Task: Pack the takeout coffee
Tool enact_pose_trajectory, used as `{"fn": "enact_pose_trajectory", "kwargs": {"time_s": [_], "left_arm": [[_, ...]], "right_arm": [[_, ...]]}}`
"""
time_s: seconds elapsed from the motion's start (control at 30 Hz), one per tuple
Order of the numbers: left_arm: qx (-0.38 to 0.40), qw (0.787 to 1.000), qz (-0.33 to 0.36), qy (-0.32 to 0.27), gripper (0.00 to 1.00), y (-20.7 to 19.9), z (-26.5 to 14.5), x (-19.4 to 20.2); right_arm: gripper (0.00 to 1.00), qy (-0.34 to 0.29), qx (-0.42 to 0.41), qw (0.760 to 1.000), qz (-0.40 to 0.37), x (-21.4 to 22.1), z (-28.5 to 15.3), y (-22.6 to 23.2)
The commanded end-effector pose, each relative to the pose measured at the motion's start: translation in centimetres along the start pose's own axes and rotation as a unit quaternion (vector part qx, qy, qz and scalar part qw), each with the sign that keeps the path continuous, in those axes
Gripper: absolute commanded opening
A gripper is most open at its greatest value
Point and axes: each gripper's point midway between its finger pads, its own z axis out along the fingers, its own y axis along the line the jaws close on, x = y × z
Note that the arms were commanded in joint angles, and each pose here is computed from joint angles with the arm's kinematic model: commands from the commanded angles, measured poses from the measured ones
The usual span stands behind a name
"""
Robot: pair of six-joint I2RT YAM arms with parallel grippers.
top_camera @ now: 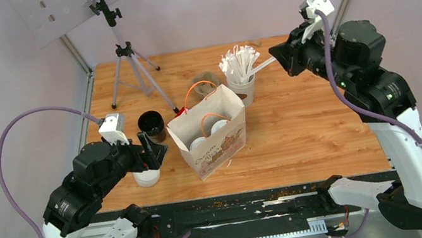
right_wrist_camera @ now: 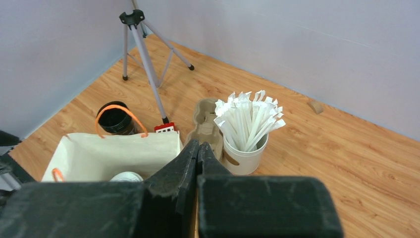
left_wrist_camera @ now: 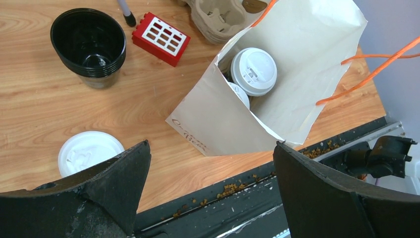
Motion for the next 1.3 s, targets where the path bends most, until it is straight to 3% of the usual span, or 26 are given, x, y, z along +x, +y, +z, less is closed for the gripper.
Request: {"fn": "enact_pose_trajectory", "kwargs": {"time_s": [0.0,0.2,0.53,0.93,1.27], "left_arm": [[0.020,1.000,0.010,-0.019,1.00,-0.7,-0.4,-1.0],[0.037,0.999,0.005,-0.020,1.00,-1.5,0.1,-1.2],[0.039,0.999,0.007,-0.017,1.00,-1.4,-0.2,-0.7],[0.019,1.000,0.006,-0.016,1.00,-0.5,-0.7,-0.5],[0.018,1.000,-0.003,-0.014,1.00,-0.2,-0.5,0.2]], "right_arm": [[0.00,-0.043,-0.026,0.998,0.040,-2.8,-4.1,1.7],[0.00,-0.051,-0.091,0.990,0.092,-2.3,-4.6,4.3],[0.00,-0.035,-0.161,0.969,0.185,1.0,-0.1,6.6],[0.01,0.058,-0.232,0.932,0.271,7.2,5.7,11.4],[0.05,0.105,-0.244,0.924,0.276,10.2,8.0,13.9]]}}
